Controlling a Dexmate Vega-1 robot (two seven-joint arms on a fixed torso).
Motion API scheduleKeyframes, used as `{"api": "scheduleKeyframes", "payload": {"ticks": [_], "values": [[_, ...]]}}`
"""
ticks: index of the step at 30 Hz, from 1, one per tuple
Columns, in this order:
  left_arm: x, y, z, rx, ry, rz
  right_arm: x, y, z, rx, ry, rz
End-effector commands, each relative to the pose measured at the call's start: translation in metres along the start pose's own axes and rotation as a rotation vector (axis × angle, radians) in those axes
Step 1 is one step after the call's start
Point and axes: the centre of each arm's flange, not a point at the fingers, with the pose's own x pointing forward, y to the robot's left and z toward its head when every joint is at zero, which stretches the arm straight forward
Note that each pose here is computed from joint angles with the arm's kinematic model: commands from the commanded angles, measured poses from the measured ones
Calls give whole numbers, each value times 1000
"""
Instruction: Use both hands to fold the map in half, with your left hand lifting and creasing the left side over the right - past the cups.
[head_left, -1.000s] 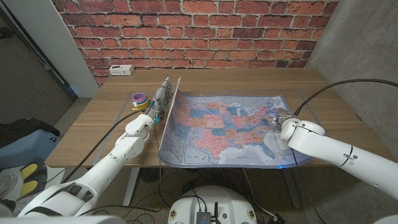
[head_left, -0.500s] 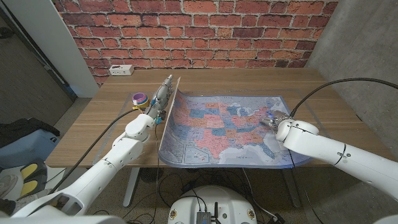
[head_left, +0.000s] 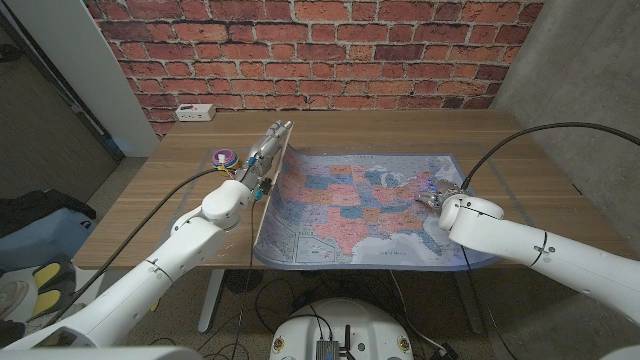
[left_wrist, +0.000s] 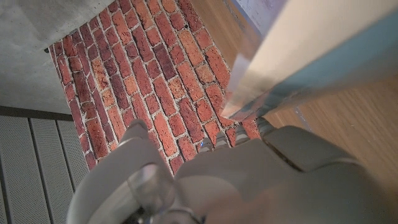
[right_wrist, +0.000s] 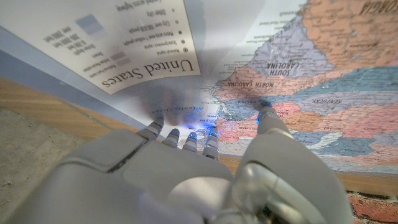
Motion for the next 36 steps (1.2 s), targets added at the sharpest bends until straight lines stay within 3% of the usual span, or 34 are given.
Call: {"api": "scheduleKeyframes", "payload": {"ticks": [1,6,12,24,30,36], "values": [[-27,-18,15,52,66,115,-4,3,-2,-4,-9,-10],[-42,-25,15,32,79,201,-5,1,-4,-7,-18,-12],[-53,-29,18,26,105,208,-7,0,-4,-22,-28,-14],[-71,-34,29,67,235,191,-4,-1,2,-39,-43,-10],[-77,-33,26,75,293,218,-2,-1,7,-52,-55,-8],[-77,-34,23,112,409,223,1,-1,10,-57,-57,-6]]}}
